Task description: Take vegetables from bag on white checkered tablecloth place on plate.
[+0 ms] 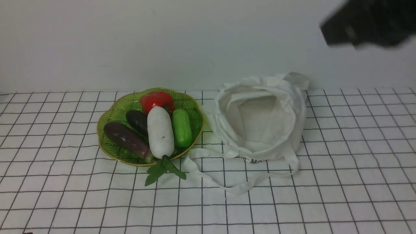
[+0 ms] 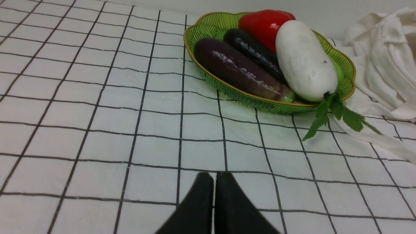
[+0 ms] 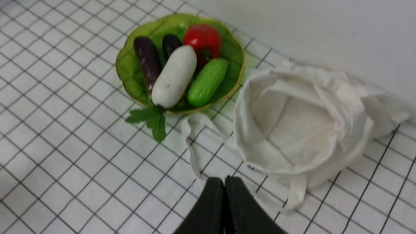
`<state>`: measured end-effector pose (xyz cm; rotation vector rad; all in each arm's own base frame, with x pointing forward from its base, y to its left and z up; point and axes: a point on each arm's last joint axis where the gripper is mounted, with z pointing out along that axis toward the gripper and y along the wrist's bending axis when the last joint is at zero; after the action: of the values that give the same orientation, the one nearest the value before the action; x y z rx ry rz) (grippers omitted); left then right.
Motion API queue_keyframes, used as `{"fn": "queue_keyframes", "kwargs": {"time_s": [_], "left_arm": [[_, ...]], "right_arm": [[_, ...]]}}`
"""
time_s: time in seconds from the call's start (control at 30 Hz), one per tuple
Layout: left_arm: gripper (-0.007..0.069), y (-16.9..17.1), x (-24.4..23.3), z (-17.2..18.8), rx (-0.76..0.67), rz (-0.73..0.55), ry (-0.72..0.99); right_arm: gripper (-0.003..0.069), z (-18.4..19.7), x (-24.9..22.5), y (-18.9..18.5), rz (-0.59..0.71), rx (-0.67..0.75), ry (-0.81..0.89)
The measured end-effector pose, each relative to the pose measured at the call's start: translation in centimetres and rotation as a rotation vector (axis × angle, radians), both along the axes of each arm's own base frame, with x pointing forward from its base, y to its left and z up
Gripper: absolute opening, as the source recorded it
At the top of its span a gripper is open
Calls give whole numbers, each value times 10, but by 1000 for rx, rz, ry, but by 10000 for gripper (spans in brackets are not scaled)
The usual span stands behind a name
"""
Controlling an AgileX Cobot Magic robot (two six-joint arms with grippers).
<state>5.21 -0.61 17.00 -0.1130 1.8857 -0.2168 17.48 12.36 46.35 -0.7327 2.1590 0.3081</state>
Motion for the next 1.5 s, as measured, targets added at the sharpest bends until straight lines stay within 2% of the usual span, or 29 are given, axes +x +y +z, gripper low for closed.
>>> {"fn": "queue_keyframes", "kwargs": {"time_s": [0.1,0.13,0.3,0.47,0.6,0.8,1.17,1.3,1.33,1.37,1.43,1.5], "left_arm": [[-8,0,0,0,0,0,0],[-8,0,0,0,0,0,0],[-8,0,0,0,0,0,0],[-8,0,0,0,0,0,0],[-8,0,0,0,0,0,0],[-8,0,0,0,0,0,0],[-8,0,0,0,0,0,0],[-8,0,0,0,0,0,0],[-8,0,0,0,0,0,0],[-8,0,0,0,0,0,0],[-8,0,0,0,0,0,0],[-8,0,0,0,0,0,0]], "right_arm": [[-14,-52,-32,-23,-9,66,-74],[-14,-57,-31,-22,-9,63,-70],[-14,-136,-59,-42,-38,240,-231],[-14,-175,-71,-50,-41,353,-358],[-15,-205,-76,-54,-43,338,-339],[-14,-228,-79,-56,-46,296,-282],[-15,-232,-85,-60,-44,308,-301],[-15,-244,-96,-76,-109,317,-358],[-15,-254,-101,-87,-182,301,-368],[-15,-254,-102,-87,-182,305,-376],[-15,-268,-110,-100,-291,275,-384],[-15,-272,-113,-104,-327,258,-387]]}}
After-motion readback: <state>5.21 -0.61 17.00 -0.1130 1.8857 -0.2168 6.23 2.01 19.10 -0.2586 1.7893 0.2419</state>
